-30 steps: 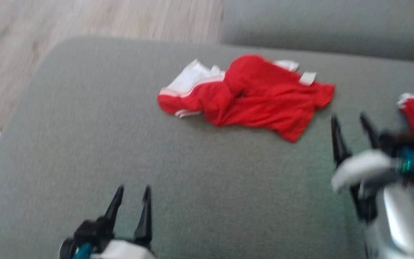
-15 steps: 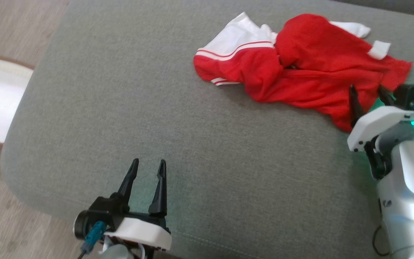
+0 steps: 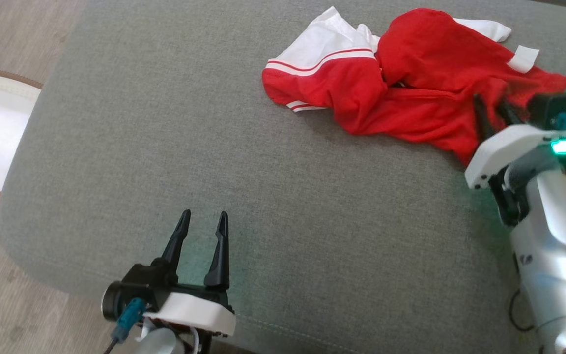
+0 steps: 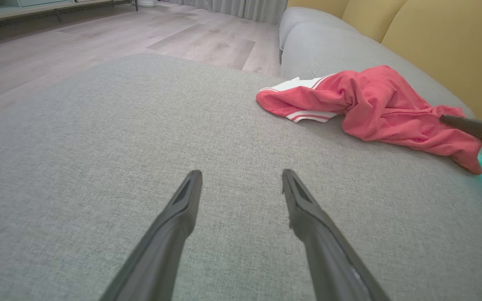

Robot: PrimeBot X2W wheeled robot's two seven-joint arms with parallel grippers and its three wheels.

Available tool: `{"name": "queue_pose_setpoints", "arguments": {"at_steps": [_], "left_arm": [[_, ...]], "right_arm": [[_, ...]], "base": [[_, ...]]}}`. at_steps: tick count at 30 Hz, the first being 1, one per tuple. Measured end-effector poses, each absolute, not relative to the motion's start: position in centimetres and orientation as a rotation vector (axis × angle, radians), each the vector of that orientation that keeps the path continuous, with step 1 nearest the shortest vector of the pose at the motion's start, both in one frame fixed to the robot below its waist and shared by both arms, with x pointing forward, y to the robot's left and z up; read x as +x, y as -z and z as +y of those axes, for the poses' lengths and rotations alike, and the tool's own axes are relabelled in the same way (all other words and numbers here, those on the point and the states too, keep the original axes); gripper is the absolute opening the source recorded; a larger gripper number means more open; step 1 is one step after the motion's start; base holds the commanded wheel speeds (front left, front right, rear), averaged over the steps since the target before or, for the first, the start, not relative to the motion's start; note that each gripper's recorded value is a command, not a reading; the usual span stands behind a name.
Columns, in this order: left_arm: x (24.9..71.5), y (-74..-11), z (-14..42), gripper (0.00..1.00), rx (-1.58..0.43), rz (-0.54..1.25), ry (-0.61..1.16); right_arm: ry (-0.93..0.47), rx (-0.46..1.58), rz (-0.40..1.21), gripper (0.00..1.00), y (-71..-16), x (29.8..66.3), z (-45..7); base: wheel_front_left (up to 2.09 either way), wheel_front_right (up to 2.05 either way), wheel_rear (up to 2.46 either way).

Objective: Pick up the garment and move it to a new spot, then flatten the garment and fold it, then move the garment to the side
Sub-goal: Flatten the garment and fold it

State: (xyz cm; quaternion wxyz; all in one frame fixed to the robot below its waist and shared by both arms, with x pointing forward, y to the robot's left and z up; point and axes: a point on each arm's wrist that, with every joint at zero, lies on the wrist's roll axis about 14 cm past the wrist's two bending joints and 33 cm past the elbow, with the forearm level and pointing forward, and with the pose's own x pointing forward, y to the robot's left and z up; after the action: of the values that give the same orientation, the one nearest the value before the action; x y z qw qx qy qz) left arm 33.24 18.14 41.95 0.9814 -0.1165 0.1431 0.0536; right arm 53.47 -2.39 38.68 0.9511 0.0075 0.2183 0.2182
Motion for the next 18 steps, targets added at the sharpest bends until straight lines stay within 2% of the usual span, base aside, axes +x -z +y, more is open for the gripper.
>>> {"name": "queue_pose_setpoints", "arguments": {"at_steps": [1, 2, 3, 10, 15, 18], "left_arm": [[33.3, -41.9, 18.1, 1.00, -0.236, 0.289, -0.106], [33.3, -41.9, 17.9, 1.00, -0.239, 0.289, -0.102], [33.4, -41.9, 17.8, 1.00, -0.242, 0.289, -0.098], [33.7, -42.1, 17.6, 1.00, -0.240, 0.278, -0.091], [33.9, -43.1, 17.4, 1.00, -0.241, 0.245, -0.075], [34.2, -43.8, 17.2, 1.00, -0.241, 0.220, -0.063]], "right_arm": [[-0.445, 0.014, 0.436, 0.13, -39.0, 53.7, -2.4], [-0.445, 0.016, 0.430, 0.04, -39.2, 53.9, -2.4], [-0.447, 0.013, 0.427, 0.00, -39.3, 54.1, -2.4], [-0.469, 0.003, 0.364, 0.00, -40.6, 54.2, -2.1], [-0.494, -0.006, 0.198, 0.00, -45.4, 54.5, -1.6], [-0.512, -0.026, 0.118, 0.00, -47.6, 53.3, -1.9]], "base": [[0.00, 0.00, 0.00], [0.00, 0.00, 0.00], [0.00, 0.00, 0.00], [0.00, 0.00, 0.00], [0.00, 0.00, 0.00], [0.00, 0.00, 0.00]]}}
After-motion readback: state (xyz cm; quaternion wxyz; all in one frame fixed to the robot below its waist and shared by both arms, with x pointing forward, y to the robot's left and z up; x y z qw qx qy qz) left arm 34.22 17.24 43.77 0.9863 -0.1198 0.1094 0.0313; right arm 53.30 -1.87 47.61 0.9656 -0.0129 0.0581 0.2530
